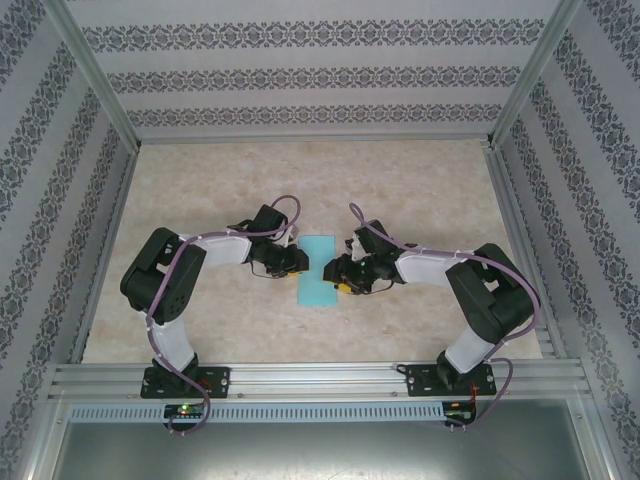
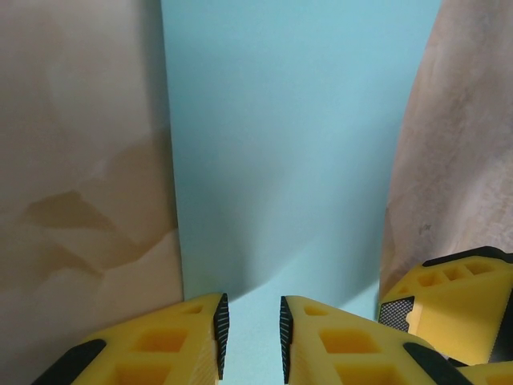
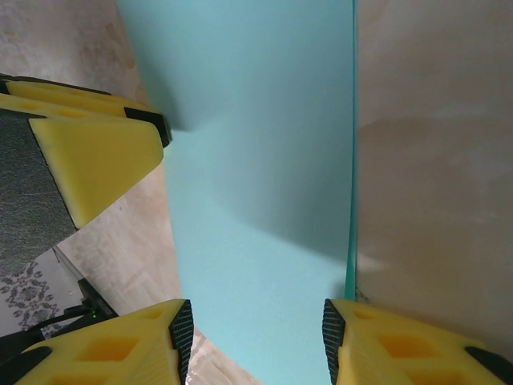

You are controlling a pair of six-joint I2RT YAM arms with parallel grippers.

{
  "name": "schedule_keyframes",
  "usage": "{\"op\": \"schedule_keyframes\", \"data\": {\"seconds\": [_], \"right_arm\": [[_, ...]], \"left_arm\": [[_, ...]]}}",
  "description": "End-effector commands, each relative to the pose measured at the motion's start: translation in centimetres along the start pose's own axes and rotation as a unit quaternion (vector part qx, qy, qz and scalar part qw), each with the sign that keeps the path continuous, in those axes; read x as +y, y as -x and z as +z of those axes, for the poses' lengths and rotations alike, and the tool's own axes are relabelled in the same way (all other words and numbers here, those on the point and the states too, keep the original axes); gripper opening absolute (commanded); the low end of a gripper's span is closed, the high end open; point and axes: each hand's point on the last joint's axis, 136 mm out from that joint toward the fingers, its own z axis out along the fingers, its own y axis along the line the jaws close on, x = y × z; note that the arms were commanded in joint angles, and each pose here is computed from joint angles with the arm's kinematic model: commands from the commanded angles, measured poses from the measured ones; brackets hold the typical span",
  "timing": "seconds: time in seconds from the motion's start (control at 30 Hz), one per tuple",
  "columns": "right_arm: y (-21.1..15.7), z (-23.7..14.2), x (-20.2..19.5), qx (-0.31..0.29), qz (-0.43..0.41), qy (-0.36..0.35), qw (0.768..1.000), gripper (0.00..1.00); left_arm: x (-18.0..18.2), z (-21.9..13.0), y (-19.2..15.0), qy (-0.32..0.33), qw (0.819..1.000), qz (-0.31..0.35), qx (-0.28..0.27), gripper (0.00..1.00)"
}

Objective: Fold a paper plane with a square sheet of paper (fold left side to right side)
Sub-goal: Fold the triangle a second time at the center of the table.

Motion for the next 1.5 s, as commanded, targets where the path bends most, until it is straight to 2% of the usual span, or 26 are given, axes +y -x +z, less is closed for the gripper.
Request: {"op": "schedule_keyframes", "data": {"seconds": [0.0, 0.23, 0.6, 0.83, 0.9, 1.0, 1.07, 1.2, 1.3, 1.47], "right_arm": [[-0.3, 0.1, -0.6, 0.005, 0.006, -0.019, 1.0, 0.49], [-0.3, -0.7, -1.0, -0.006, -0.004, -0.04, 0.999, 0.51], [-0.7, 0.7, 0.2, 0.018, -0.014, -0.024, 0.999, 0.45], [0.0, 0.6, 0.5, 0.003, -0.004, -0.007, 1.0, 0.47], [0.5, 0.4, 0.9, -0.005, 0.004, 0.014, 1.0, 0.49], [1.1, 0.4, 1.7, -0.007, 0.017, 0.052, 0.998, 0.49], [1.4, 0.5, 2.2, -0.003, 0.02, 0.067, 0.998, 0.49], [1.9, 0.7, 2.7, 0.004, 0.029, 0.085, 0.996, 0.49], [2.7, 0.4, 3.0, -0.003, 0.033, 0.094, 0.995, 0.49], [3.7, -0.4, 4.0, -0.014, 0.028, 0.104, 0.994, 0.49]], "left_arm": [[0.3, -0.1, -0.4, 0.012, 1.0, 0.008, -0.003, 0.28], [0.3, 0.0, -0.4, 0.013, 1.0, 0.006, -0.003, 0.28], [0.3, 0.0, -0.3, 0.013, 1.0, 0.006, -0.002, 0.29], [-0.3, -0.3, -0.1, 0.005, 1.0, 0.014, -0.011, 0.29], [-1.0, -0.8, 0.4, -0.005, 0.999, 0.025, -0.024, 0.32], [-3.2, -2.3, 1.6, -0.032, 0.996, 0.057, -0.057, 0.37], [-5.5, -3.8, 2.5, -0.059, 0.991, 0.094, -0.078, 0.46], [-8.8, -7.2, 3.5, -0.084, 0.976, 0.159, -0.125, 0.51], [-9.4, -10.0, 2.5, -0.081, 0.961, 0.202, -0.168, 0.53], [-8.1, -12.8, -1.9, -0.024, 0.942, 0.264, -0.208, 0.57]]}}
